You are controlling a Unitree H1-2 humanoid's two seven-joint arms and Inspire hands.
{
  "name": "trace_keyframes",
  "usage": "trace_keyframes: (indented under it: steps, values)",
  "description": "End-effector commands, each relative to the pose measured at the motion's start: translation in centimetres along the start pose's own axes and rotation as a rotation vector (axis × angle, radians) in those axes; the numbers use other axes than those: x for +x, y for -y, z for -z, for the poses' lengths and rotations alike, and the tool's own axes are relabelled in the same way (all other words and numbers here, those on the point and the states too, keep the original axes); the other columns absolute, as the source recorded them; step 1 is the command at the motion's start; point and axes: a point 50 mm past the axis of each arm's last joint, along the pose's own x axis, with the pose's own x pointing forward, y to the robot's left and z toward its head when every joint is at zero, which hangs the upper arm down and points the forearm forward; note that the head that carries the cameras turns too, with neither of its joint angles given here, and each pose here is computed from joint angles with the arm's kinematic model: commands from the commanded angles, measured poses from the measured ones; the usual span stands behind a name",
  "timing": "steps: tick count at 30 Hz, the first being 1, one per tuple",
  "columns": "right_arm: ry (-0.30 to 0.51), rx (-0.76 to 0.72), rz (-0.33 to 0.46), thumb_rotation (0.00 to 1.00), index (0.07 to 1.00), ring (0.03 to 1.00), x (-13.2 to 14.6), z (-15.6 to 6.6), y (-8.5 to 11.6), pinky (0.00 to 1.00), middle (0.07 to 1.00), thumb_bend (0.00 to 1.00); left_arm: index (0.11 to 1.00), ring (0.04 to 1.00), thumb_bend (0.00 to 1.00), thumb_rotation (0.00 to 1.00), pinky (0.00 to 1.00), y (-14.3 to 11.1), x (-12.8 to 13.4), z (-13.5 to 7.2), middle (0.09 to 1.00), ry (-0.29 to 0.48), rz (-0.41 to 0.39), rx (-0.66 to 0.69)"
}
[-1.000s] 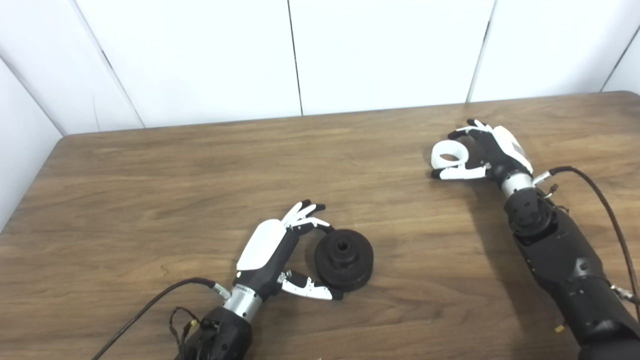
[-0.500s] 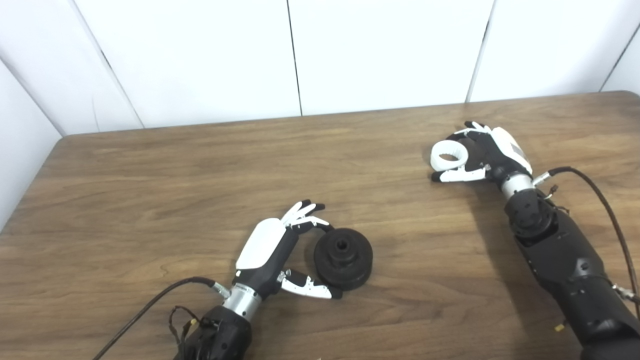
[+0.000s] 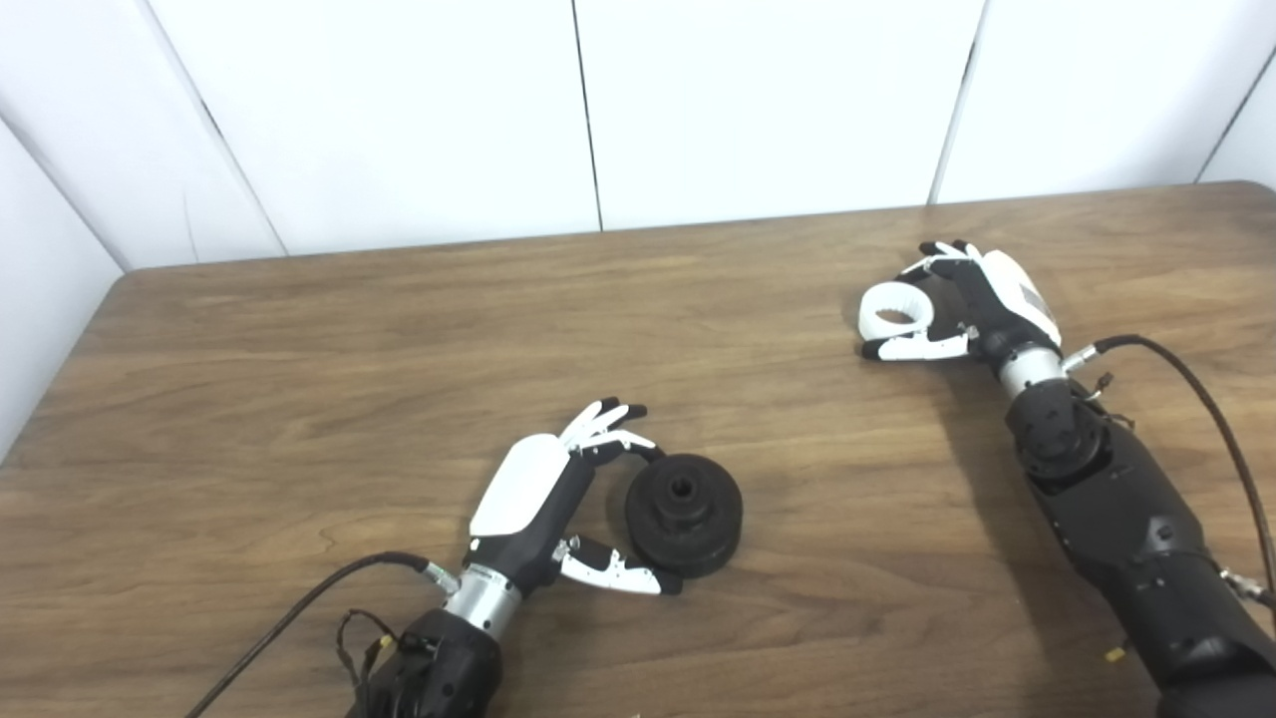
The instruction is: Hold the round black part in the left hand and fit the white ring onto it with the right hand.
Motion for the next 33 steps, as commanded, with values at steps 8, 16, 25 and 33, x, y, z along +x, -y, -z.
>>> trace_keyframes:
  steps: [8,16,25,33]
  values:
    - [0.05,-0.008,0.084,0.15,0.493,1.0,1.2,-0.9,2.2,0.96,0.893,0.52,0.598,0.961,0.86,0.25,0.81,0.1,-0.5,0.5,0.905,-0.049,0.026,0.044]
    - [0.058,-0.011,0.098,0.14,0.492,0.993,1.2,-0.8,2.3,0.93,0.883,0.52,0.598,0.958,0.86,0.23,0.81,0.3,-0.6,0.4,0.907,-0.051,0.022,0.042]
    - [0.097,0.007,0.06,0.14,0.492,0.97,-0.1,-2.1,2.6,0.92,0.871,0.52,0.601,0.964,0.85,0.22,0.82,0.4,-0.5,0.5,0.91,-0.053,0.022,0.032]
    - [0.149,0.018,0.014,0.15,0.492,0.948,-2.6,-4.5,3.5,0.92,0.867,0.52,0.599,0.961,0.85,0.23,0.82,0.5,-0.2,0.5,0.905,-0.056,0.017,0.039]
